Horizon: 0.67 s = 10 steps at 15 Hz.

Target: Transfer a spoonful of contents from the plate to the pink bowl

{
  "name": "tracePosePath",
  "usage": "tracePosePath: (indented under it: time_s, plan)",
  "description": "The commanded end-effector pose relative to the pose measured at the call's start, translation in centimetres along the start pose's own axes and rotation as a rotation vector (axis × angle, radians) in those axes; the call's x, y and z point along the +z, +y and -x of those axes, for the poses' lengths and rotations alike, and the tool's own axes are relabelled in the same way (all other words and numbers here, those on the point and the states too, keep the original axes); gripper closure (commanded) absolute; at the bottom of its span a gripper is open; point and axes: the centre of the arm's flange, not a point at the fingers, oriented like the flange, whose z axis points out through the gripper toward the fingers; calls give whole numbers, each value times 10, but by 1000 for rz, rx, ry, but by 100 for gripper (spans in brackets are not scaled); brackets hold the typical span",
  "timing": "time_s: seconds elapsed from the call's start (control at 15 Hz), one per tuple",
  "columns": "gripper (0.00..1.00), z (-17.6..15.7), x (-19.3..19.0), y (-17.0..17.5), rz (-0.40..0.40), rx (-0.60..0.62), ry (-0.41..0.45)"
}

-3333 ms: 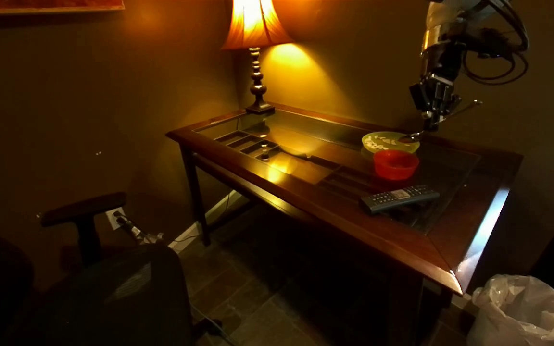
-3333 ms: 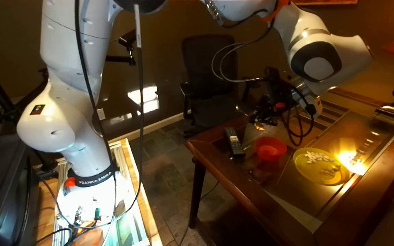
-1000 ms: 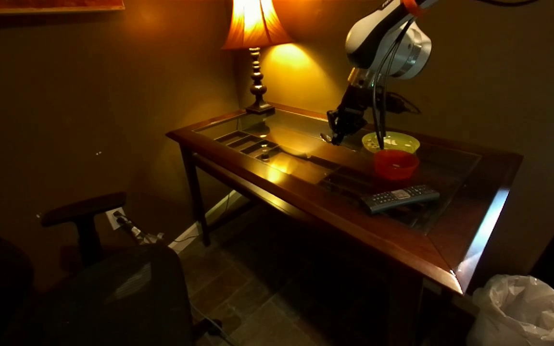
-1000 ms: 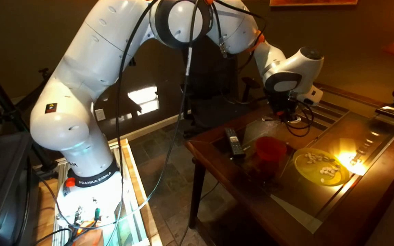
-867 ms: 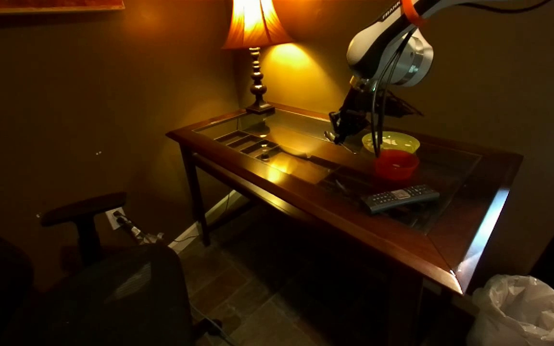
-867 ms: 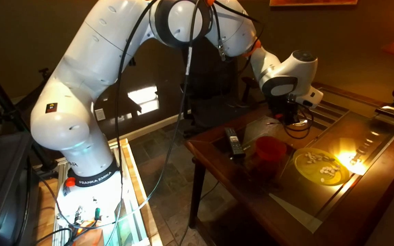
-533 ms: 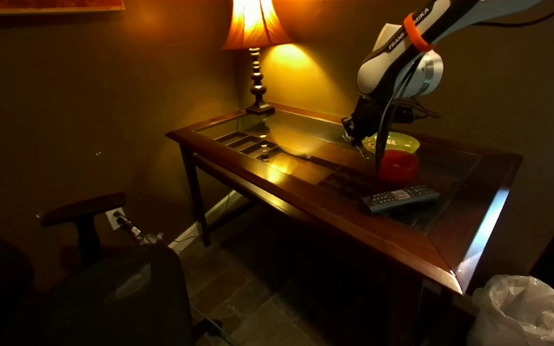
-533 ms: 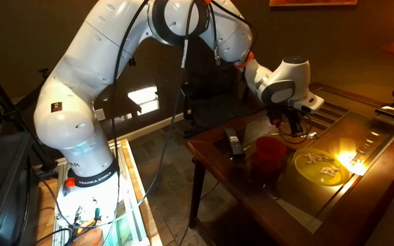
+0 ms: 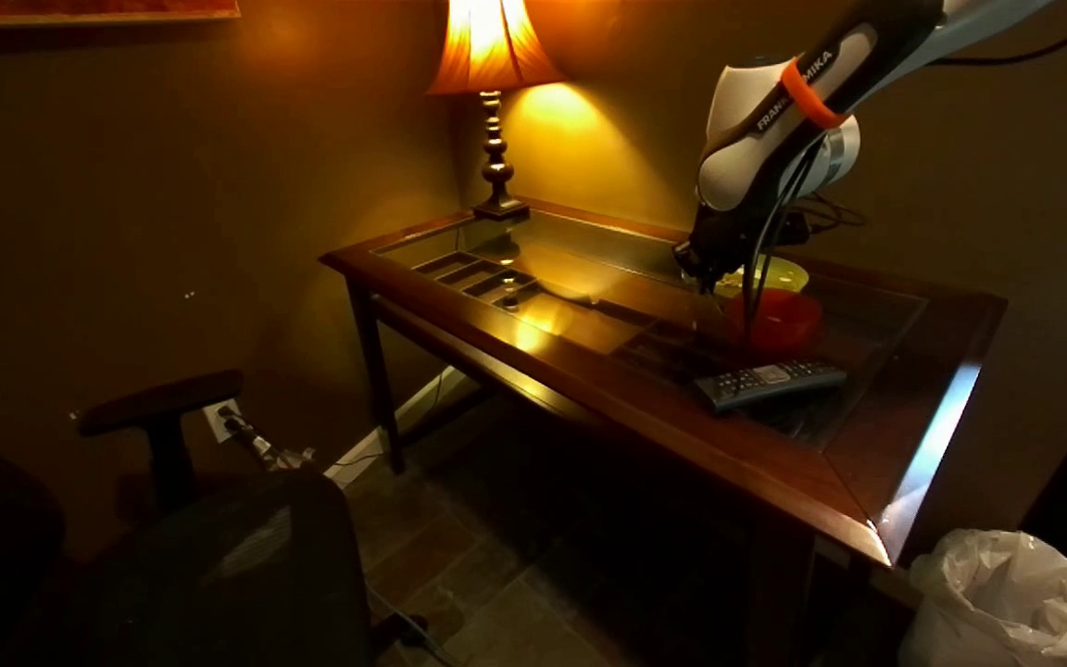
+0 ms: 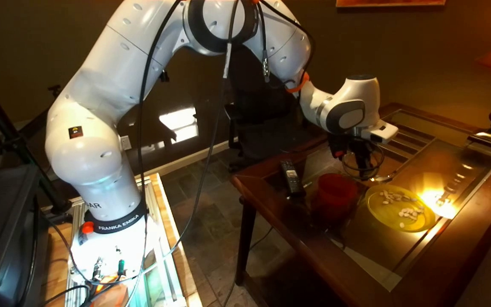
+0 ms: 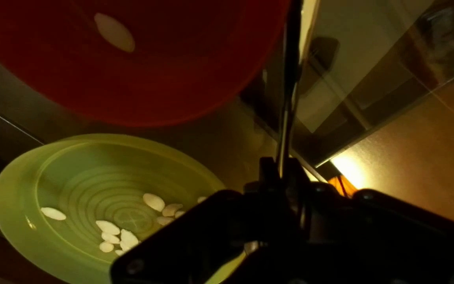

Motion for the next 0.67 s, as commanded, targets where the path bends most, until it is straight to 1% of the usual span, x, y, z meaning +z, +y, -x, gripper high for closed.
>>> tracePosePath:
  time_s: [0.0, 0.13, 0.2, 0.27, 0.33, 0.6]
  plan:
    - [98, 4, 2, -4, 31, -26, -4]
    - [98, 5, 7, -4, 30, -49, -19]
    - [98, 6, 9, -4, 12, -66, -42]
    - [98, 7, 11, -5, 6, -78, -43]
    - [98, 8, 12, -6, 1, -84, -62]
    - [98, 7, 13, -4, -13, -102, -80]
